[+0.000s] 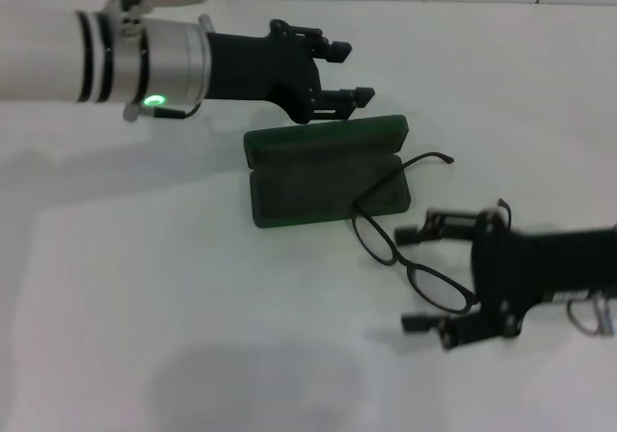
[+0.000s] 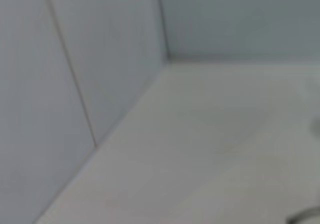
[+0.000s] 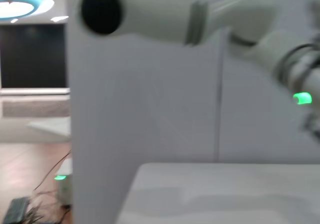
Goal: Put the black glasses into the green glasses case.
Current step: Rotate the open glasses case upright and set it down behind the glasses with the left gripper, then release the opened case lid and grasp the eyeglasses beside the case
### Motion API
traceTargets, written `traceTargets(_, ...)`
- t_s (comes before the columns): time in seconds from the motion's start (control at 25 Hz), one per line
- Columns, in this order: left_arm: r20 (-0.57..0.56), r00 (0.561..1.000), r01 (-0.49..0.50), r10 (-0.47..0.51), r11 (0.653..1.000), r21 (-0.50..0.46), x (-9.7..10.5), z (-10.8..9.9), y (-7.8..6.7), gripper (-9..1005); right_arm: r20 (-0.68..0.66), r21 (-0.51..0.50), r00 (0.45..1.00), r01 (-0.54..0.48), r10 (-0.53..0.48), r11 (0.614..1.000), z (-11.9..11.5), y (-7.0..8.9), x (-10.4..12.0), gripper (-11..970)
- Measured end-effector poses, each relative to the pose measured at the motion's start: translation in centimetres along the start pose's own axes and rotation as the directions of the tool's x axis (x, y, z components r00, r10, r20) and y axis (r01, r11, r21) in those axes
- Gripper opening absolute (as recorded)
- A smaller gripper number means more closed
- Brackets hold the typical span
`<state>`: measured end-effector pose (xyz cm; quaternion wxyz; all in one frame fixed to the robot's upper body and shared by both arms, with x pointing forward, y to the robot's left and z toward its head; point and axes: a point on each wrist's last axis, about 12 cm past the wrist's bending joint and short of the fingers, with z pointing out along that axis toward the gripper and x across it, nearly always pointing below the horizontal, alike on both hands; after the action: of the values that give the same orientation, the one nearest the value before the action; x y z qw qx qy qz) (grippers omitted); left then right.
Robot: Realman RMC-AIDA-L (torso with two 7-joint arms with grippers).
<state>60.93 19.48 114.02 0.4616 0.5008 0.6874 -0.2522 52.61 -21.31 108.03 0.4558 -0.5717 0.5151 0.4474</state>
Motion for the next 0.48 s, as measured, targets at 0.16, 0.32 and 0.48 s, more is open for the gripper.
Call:
traceTargets(0.16,0.099,0.991,0.087,-0.085,0.996,-0.019,1.3,-1.1,-0.9,586,-0.014,0.021,0.994,-0.109,0.109,0.994,-1.6,-2.0,-2.0,853)
traceTargets(0.32,0.103,0.984,0.145,-0.142,0.989,-0.018,2.0,-1.5,-1.1,619,-0.087,-0.004,0.977,-0.198,0.197,0.98,-2.7,-3.5,-4.6,850)
traceTargets(0.48,0.108,0.976,0.194,-0.191,0.981,-0.018,2.5,-1.8,-1.3,620,-0.233,0.055,0.935,-0.263,0.268,0.963,-3.3,-4.9,-7.2,847)
